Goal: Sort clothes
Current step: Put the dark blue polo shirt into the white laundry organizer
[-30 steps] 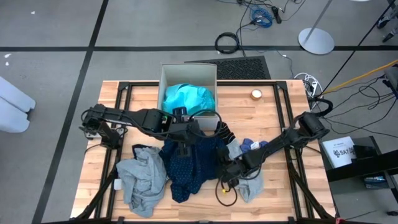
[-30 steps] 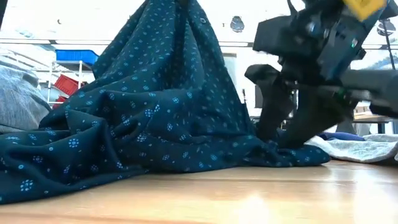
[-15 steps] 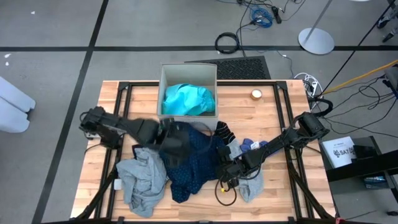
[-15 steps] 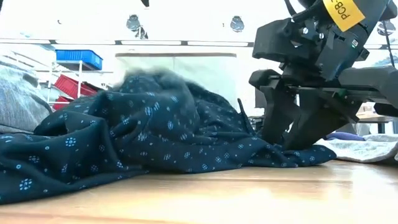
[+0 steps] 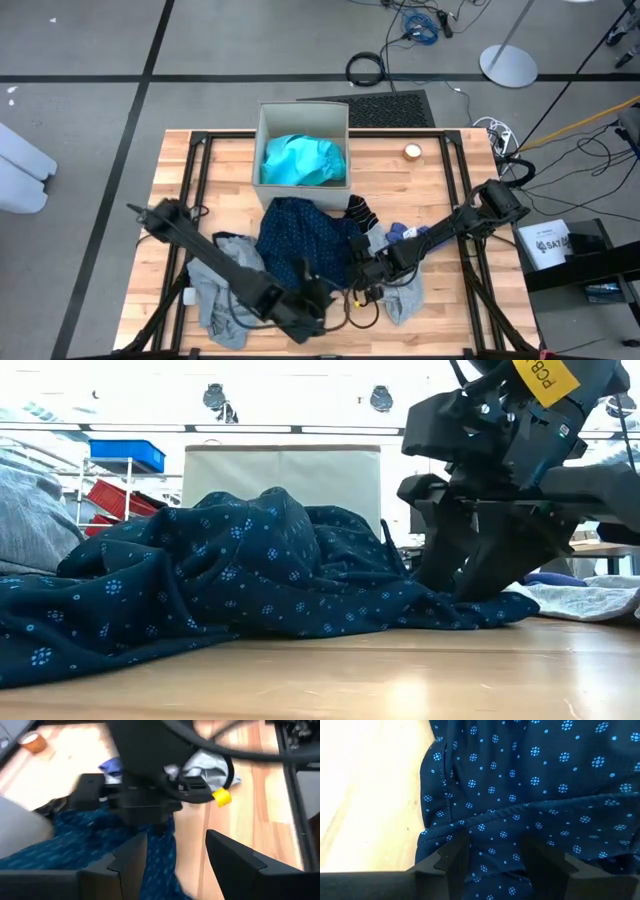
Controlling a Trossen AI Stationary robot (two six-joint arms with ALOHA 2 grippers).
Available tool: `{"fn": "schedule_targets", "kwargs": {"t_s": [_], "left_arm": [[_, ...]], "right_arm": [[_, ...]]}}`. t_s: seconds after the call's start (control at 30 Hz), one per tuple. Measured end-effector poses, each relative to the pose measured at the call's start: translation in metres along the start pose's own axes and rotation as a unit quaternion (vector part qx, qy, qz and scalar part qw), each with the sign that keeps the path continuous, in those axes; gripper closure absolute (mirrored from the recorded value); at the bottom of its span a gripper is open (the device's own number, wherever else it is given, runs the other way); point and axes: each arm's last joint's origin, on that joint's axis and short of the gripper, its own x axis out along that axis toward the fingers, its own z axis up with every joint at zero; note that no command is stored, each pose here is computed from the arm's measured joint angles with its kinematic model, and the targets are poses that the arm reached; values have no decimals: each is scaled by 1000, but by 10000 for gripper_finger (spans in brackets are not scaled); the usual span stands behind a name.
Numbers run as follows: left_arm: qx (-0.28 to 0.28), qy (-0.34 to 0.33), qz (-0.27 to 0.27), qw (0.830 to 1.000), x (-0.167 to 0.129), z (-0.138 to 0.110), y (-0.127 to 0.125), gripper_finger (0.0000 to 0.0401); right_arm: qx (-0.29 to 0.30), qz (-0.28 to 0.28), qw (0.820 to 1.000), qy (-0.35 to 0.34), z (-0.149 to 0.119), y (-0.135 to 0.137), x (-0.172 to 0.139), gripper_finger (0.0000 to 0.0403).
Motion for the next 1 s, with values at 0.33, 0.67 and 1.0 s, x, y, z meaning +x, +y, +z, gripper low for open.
{"fn": "schedule_targets", "kwargs": {"t_s": [0.33,0.67,1.0], "left_arm": [[16,80,42,996,68,-60,-23,189],[11,102,79,992,100,-87,-23,189],[-10,135,57,989,111,-87,-15,248]], "right_arm": [[-5,0,1000,4,-1,-3,0,234],[2,-1,1000,-17,4,-5,0,234],[-2,21,1000,-18,4,-2,-1,234]]}}
